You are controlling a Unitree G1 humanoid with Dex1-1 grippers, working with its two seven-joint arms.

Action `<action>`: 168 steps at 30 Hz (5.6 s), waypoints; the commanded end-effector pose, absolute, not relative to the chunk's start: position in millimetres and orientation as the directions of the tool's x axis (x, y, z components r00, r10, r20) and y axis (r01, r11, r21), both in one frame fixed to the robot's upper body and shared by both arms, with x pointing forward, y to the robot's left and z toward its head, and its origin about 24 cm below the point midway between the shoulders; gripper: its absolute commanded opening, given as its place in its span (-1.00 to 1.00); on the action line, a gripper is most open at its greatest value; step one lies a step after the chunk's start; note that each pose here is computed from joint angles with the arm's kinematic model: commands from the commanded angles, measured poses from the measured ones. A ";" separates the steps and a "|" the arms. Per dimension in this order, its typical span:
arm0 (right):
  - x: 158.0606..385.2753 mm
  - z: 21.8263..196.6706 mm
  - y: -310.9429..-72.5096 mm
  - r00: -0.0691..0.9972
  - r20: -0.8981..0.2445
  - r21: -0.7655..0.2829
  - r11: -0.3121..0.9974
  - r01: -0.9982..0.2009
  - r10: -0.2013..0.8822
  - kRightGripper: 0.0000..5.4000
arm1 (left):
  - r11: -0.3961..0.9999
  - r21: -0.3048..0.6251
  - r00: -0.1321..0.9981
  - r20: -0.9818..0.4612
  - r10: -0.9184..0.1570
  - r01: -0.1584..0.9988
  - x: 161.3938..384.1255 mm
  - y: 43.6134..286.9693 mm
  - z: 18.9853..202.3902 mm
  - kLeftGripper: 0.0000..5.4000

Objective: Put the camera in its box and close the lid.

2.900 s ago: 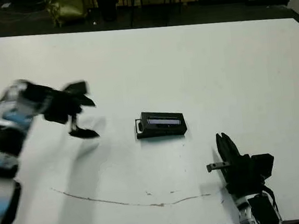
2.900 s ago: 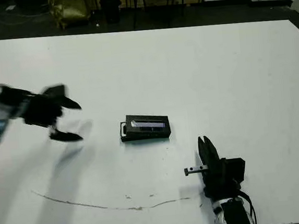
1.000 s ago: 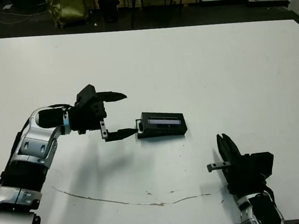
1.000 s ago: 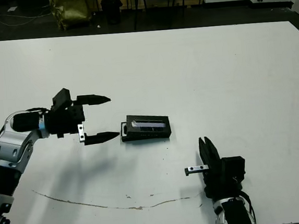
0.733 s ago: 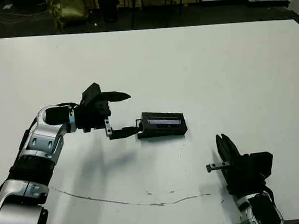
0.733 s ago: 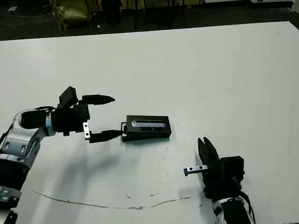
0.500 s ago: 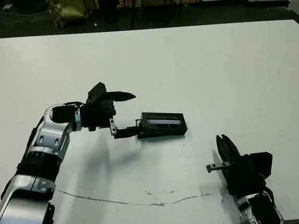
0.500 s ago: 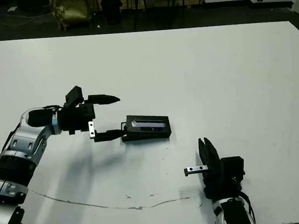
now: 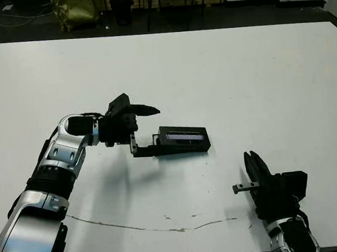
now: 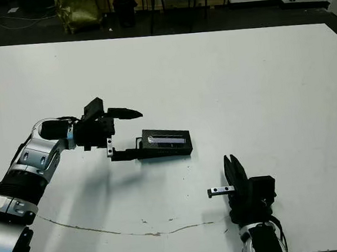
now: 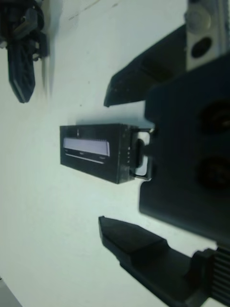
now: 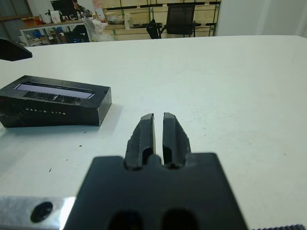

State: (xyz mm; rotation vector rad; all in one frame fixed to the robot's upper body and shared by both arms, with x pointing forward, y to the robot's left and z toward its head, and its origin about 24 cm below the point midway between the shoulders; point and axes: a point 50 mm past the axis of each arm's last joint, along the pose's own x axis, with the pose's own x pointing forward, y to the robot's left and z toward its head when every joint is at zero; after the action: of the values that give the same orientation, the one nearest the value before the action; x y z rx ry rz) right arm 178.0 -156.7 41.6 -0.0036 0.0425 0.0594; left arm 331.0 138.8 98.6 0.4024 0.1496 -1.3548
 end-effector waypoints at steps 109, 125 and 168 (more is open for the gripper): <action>173.2 35.3 -161.4 0.998 -0.050 -0.029 0.999 -0.039 0.037 -1.00 | 0.146 0.107 0.178 -0.427 -0.887 0.983 337.8 131.0 74.6 -0.19; 172.8 33.7 -162.2 0.998 -0.051 -0.027 0.999 -0.035 0.033 -1.00 | 0.101 0.142 0.164 -0.550 -0.819 0.985 348.4 145.3 95.7 -0.23; 175.1 31.6 -167.0 0.998 -0.033 -0.013 0.999 -0.050 0.050 -1.00 | 0.174 0.062 0.179 -0.562 -0.808 0.983 331.5 171.3 65.5 -0.23</action>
State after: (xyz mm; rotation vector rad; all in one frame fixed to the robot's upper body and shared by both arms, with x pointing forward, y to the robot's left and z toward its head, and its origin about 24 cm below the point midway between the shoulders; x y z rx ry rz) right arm 175.5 -163.5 36.2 -0.0143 0.0177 0.0477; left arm 339.1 147.0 84.2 0.4500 0.3110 -1.3884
